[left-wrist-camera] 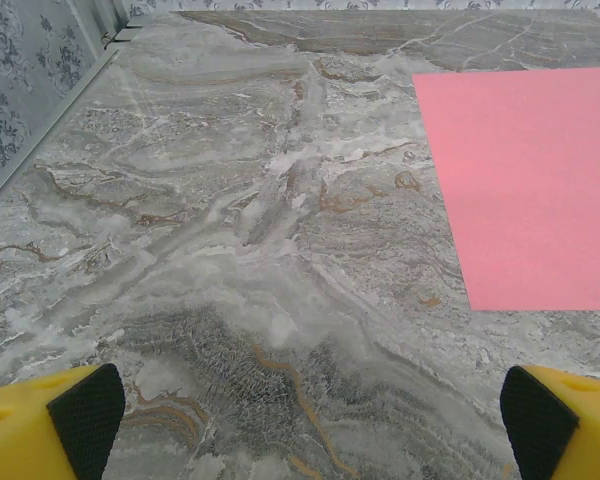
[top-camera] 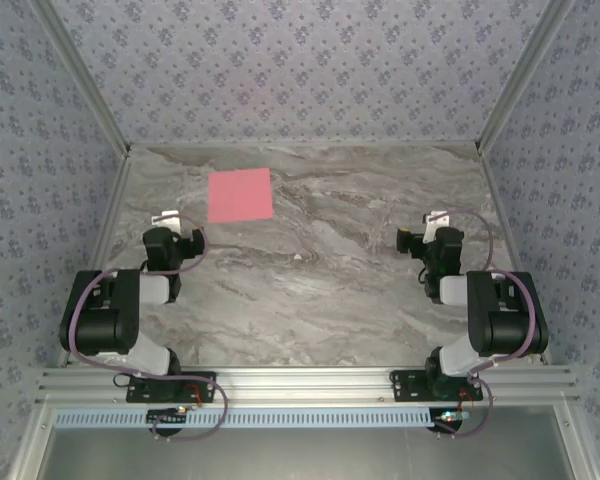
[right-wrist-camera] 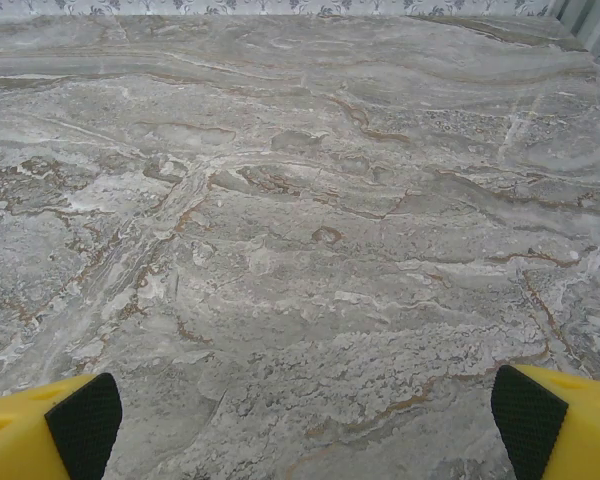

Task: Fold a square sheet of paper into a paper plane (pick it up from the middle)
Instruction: Move the square sheet of paper to the center of the table.

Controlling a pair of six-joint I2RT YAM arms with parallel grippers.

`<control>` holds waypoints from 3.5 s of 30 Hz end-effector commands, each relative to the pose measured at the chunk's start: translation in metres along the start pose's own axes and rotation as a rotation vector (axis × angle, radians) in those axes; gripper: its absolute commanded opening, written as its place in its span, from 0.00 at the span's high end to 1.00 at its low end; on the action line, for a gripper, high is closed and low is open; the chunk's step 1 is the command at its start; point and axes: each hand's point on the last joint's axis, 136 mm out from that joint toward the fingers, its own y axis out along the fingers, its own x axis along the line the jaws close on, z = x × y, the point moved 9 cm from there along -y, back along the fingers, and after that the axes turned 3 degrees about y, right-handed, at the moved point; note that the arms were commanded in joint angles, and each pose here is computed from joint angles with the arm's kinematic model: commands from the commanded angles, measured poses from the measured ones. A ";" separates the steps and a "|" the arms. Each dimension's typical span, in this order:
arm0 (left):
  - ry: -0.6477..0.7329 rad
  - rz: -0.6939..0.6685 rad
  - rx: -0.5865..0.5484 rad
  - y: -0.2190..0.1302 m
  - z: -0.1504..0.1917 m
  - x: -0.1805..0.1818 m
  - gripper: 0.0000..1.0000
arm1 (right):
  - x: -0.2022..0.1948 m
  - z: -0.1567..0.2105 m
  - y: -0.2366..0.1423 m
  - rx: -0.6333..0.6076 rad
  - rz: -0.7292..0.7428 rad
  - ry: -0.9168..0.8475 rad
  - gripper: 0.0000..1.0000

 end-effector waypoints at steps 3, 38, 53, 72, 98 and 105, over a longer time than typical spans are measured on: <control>-0.016 0.017 -0.030 0.002 -0.009 -0.001 0.01 | 0.000 -0.005 0.003 -0.013 -0.007 0.015 0.00; -0.288 -0.038 0.041 -0.043 -0.076 0.011 0.01 | 0.008 -0.073 -0.028 0.022 0.080 0.095 0.00; -0.465 0.254 0.473 0.063 -0.126 -0.090 0.01 | 0.119 -0.080 0.028 0.466 -0.248 0.401 0.00; -0.441 0.198 0.866 0.121 -0.056 -0.139 0.10 | 0.170 -0.064 0.033 0.563 -0.262 0.336 0.00; -0.333 0.550 1.102 -0.052 -0.006 -0.276 0.09 | 0.152 -0.054 0.028 0.634 -0.126 0.346 0.04; -0.547 0.487 0.886 -0.049 -0.077 -0.200 0.10 | 0.203 -0.046 0.026 0.665 -0.252 0.285 0.43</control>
